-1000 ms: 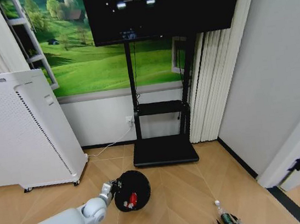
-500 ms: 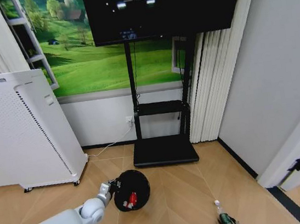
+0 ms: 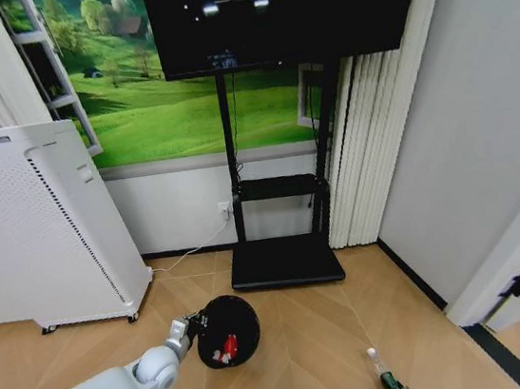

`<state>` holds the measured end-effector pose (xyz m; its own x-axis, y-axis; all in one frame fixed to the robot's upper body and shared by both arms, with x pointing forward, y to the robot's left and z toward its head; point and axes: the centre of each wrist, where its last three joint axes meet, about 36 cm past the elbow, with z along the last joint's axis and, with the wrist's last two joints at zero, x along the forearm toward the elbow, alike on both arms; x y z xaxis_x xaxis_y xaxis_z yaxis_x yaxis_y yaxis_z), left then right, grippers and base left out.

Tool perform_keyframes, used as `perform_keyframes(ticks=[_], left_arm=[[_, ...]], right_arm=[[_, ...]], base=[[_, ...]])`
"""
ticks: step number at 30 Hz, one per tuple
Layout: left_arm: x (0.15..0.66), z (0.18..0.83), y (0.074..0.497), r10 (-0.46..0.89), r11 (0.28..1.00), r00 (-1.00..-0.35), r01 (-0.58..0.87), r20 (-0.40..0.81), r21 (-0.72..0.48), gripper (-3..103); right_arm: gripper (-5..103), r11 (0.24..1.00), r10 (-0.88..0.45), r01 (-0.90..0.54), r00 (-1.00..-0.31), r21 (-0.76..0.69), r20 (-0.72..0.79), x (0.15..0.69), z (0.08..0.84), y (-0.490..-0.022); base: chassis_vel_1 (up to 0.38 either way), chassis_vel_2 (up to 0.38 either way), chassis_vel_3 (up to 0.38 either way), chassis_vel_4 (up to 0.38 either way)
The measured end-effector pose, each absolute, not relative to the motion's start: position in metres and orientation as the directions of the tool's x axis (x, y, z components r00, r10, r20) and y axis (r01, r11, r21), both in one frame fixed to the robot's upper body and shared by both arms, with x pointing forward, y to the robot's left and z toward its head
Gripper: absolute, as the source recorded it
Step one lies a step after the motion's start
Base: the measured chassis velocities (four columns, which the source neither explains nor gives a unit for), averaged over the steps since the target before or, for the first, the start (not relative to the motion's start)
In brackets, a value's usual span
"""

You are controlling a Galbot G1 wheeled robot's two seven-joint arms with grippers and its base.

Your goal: Pick up the trash bin and place the garbage on the floor into it.

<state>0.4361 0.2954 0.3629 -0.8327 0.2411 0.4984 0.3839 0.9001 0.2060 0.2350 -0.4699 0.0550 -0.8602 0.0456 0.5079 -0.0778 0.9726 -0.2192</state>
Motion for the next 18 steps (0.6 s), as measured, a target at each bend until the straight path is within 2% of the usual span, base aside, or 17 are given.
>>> perform_keyframes(ticks=[10, 18], left_arm=[[0.448, 0.364, 0.282, 0.240, 0.909, -0.835, 0.373, 0.495, 0.189, 7], [0.461, 0.361, 0.265, 0.228, 0.913, -0.830, 0.364, 0.508, 0.185, 7]], right_arm=[[27, 0.945, 0.016, -0.101, -0.936, -0.312, 0.352, 0.263, 0.103, -0.531], [27, 0.919, -0.109, -0.196, -0.960, -0.343, 0.257, 0.293, 0.137, -0.536]], base=[[0.000, 0.000, 0.000, 0.000], [0.000, 0.000, 0.000, 0.000]])
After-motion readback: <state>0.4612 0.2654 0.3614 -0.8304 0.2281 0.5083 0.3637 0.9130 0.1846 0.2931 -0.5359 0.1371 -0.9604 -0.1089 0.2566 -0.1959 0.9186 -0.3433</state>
